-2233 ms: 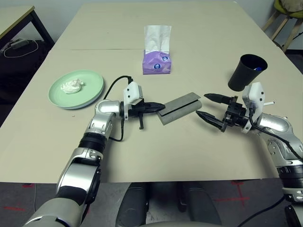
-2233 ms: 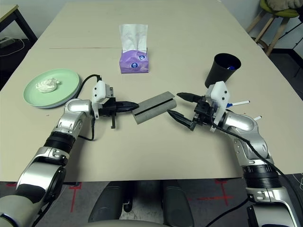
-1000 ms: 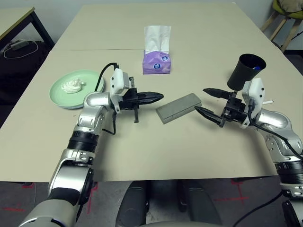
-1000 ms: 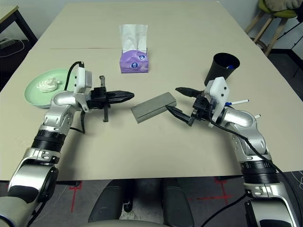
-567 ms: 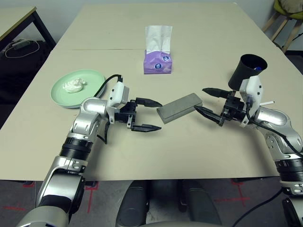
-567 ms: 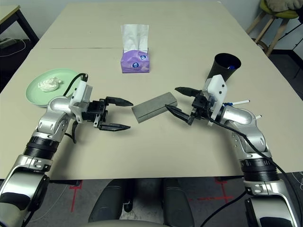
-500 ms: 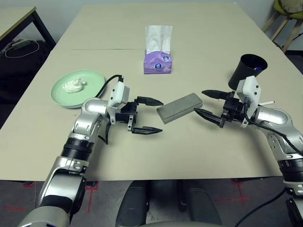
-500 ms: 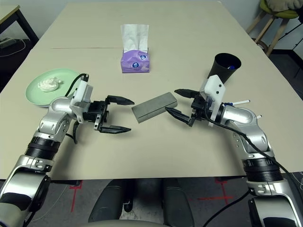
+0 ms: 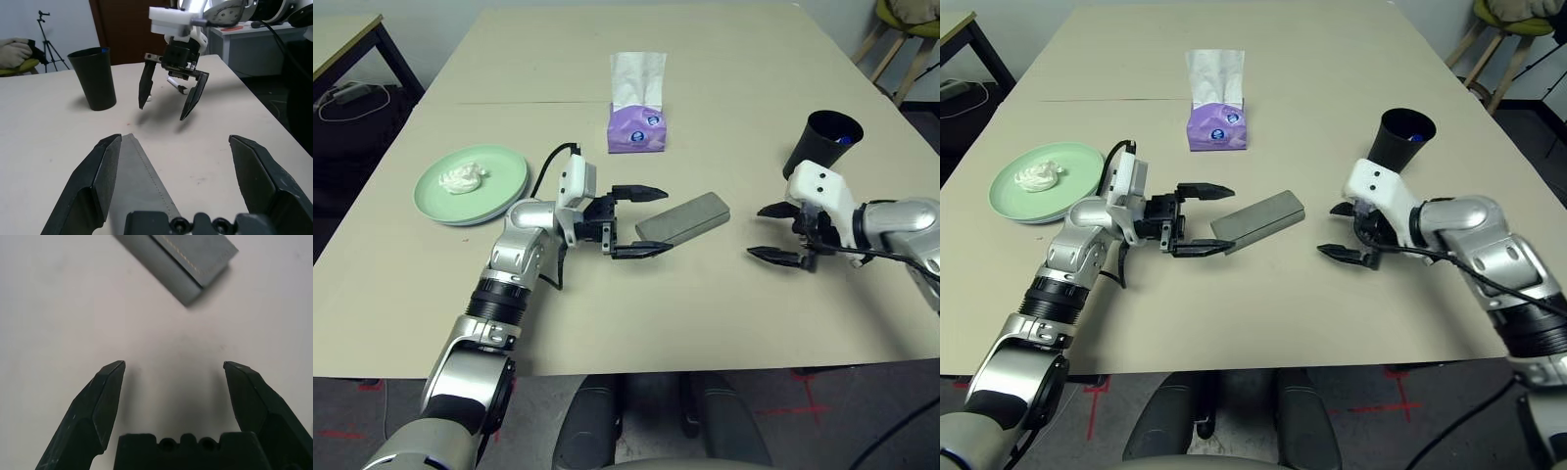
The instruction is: Organize and tidy the items on the table.
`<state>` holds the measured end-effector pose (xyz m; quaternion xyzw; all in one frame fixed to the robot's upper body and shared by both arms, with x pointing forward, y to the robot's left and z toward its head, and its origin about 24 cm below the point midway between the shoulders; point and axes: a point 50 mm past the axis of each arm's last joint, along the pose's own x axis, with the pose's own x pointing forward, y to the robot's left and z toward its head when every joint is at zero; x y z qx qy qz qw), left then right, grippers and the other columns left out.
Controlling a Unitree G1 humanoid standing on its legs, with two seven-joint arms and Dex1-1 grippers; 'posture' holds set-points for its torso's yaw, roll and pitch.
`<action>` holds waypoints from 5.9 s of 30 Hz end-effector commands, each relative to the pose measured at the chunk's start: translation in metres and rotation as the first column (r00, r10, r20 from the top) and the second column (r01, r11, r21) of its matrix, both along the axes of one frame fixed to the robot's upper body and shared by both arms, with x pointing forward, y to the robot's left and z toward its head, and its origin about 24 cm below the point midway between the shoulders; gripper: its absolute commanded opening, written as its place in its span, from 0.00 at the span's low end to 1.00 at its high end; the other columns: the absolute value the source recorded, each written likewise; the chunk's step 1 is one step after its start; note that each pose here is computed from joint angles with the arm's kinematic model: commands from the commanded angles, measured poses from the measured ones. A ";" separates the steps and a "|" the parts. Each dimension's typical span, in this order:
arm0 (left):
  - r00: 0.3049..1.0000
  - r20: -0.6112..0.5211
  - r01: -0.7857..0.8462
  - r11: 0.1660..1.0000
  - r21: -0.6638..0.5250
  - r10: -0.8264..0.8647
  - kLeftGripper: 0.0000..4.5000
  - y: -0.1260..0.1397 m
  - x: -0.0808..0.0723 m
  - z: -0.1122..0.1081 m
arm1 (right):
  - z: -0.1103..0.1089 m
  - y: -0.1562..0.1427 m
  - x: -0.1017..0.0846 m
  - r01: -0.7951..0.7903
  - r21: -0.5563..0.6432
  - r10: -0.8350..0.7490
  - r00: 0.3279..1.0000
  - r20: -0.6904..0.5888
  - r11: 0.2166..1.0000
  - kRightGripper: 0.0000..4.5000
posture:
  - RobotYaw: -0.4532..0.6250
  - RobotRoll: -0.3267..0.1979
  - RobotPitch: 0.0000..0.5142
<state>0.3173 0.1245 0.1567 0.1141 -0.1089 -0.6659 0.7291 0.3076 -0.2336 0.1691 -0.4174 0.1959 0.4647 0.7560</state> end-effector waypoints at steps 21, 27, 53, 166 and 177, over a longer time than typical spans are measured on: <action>0.988 0.022 -0.153 0.987 -0.048 0.155 0.99 0.020 -0.007 0.012 | 0.015 -0.057 0.009 -0.309 -0.528 0.221 0.949 -0.224 0.791 1.00 | 0.52 0.62 0.35; 0.987 0.014 -0.159 0.986 -0.042 0.160 0.99 0.024 -0.009 0.013 | 0.013 -0.069 0.004 -0.313 -0.562 0.212 0.948 -0.239 0.766 1.00 | 0.50 0.62 0.37; 0.977 -0.039 -0.209 0.978 0.005 0.209 0.99 0.046 -0.019 0.013 | 0.041 -0.077 0.000 -0.306 -0.596 0.257 0.952 -0.169 0.743 1.00 | 0.47 0.62 0.53; 0.956 0.026 -0.293 0.956 0.006 0.293 1.00 0.058 0.001 0.022 | 0.123 -0.018 0.027 0.122 0.984 -0.906 0.417 0.071 0.133 0.08 | 0.44 0.62 0.40; 0.955 0.022 -0.295 0.956 0.004 0.294 1.00 0.057 0.000 0.020 | 0.111 -0.015 0.035 0.268 0.958 -0.909 0.415 -0.019 0.102 0.08 | 0.44 0.62 0.41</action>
